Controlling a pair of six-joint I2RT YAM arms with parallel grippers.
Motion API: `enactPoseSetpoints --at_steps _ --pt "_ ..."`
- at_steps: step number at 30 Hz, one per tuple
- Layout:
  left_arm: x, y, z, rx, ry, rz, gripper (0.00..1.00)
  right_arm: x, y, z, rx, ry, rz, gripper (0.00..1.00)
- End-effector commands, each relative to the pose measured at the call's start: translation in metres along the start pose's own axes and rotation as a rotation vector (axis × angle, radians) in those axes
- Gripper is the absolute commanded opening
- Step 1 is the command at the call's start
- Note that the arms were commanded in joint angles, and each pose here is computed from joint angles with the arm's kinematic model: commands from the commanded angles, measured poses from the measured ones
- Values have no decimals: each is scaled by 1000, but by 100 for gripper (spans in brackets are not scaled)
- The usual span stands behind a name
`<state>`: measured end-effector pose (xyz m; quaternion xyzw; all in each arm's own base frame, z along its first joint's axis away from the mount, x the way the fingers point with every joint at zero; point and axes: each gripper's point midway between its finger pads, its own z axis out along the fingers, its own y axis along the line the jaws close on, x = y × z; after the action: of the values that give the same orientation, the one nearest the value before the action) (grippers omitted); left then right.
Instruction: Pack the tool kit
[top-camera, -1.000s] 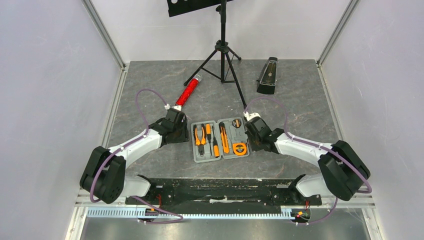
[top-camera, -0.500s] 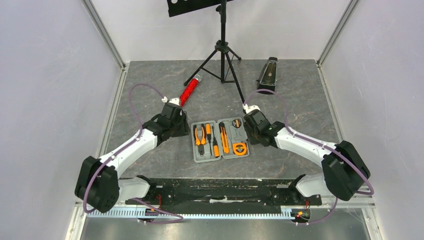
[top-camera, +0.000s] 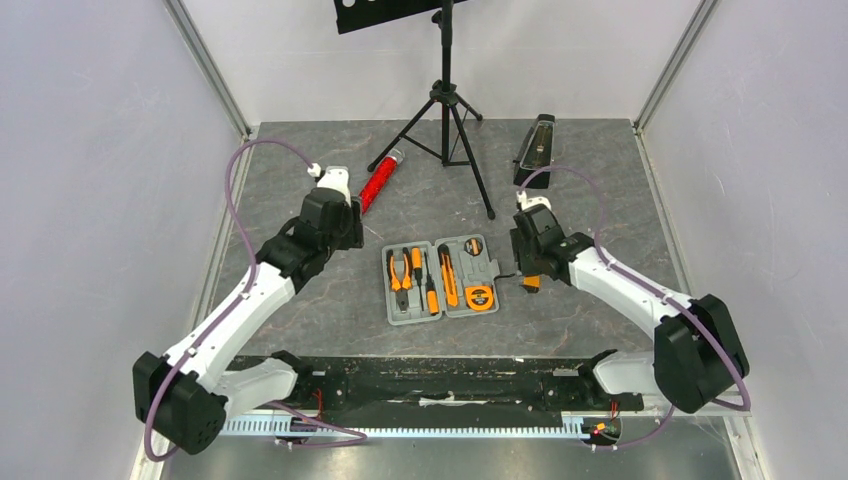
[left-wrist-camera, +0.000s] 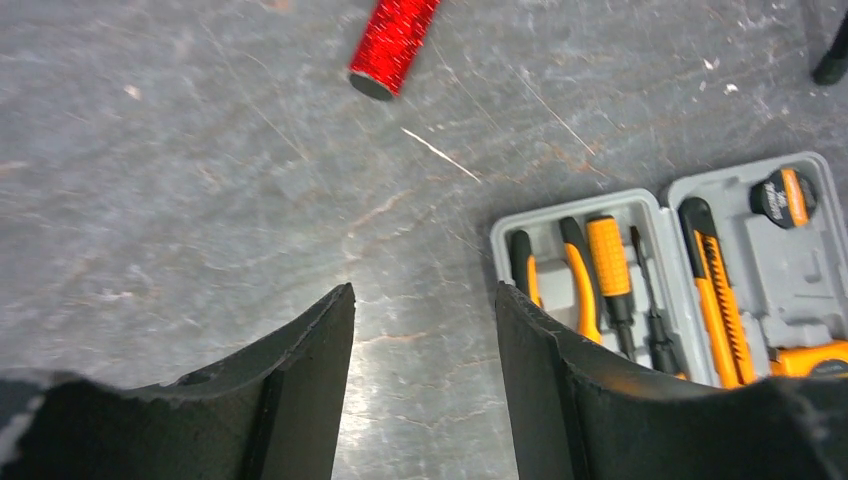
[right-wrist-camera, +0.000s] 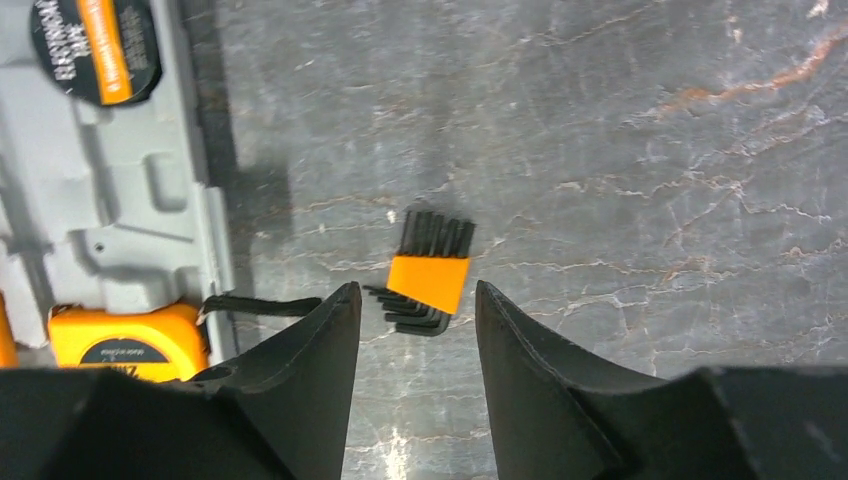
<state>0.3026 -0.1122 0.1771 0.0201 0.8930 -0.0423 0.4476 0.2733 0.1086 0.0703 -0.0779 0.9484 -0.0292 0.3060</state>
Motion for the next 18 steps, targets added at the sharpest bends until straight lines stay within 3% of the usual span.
enactPoseSetpoints --at_steps 1,6,18 --pt "-39 28 -19 -113 -143 108 61 -3 -13 0 -4 4 94 50" --pt "-31 39 -17 -158 -158 118 61 19 -15 14 -63 67 188 54" --pt "-23 40 -12 -154 -140 124 61 27 -9 31 -73 134 162 61"
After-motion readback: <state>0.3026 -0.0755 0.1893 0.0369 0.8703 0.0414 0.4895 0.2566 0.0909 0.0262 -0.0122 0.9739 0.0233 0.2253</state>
